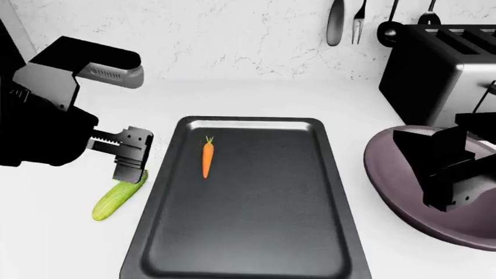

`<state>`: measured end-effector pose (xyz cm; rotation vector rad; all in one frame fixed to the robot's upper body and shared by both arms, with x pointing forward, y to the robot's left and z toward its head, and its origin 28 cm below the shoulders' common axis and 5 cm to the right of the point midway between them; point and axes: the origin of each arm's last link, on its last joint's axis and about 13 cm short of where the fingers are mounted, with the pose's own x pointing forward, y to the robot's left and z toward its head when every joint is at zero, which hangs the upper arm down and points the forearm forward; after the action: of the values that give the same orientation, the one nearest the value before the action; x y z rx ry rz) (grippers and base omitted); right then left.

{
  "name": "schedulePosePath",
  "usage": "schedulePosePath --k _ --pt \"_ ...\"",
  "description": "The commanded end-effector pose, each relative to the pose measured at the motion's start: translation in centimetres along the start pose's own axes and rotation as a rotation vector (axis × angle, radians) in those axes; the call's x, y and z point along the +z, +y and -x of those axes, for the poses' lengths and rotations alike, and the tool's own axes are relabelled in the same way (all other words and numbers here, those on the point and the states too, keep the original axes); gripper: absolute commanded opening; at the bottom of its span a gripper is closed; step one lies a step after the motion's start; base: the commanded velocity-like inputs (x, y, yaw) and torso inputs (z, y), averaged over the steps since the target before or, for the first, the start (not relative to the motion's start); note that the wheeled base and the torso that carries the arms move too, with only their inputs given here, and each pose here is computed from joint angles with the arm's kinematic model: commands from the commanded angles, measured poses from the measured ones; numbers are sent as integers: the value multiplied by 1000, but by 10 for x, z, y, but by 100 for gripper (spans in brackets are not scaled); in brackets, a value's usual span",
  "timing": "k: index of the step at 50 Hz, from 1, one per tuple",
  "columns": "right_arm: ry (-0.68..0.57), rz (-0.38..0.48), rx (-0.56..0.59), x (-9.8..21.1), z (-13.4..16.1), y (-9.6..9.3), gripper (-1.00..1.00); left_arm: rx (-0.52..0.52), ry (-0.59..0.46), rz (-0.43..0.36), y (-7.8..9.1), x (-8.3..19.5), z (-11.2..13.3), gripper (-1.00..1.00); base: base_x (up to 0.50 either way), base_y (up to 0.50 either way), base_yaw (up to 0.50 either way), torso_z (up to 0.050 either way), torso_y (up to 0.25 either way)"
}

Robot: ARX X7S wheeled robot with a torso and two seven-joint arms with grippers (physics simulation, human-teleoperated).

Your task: Place the two vegetables and bowl onto the tray for setting up a vegetable dip station.

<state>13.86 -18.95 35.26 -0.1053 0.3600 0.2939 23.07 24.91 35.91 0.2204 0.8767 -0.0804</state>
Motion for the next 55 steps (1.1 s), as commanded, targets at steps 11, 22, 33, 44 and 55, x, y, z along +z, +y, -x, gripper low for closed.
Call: schedulePosePath --k 11,22,33,44,55 --pt "0 -11 8 -2 0 0 100 136 -7 -178 19 -3 -10 100 0 0 0 0 0" --pt "-2 -14 8 -2 0 0 100 88 28 -215 18 -17 -24 100 0 0 0 0 0" --pt "0 -16 10 -2 -1 1 100 104 51 -211 25 -27 -31 100 0 0 0 0 0" --pt "-3 -18 12 -2 -1 1 100 83 44 -262 21 -27 -42 100 0 0 0 0 0" --pt "1 -20 11 -5 -3 0 100 111 16 -292 19 -24 -49 100 0 0 0 0 0"
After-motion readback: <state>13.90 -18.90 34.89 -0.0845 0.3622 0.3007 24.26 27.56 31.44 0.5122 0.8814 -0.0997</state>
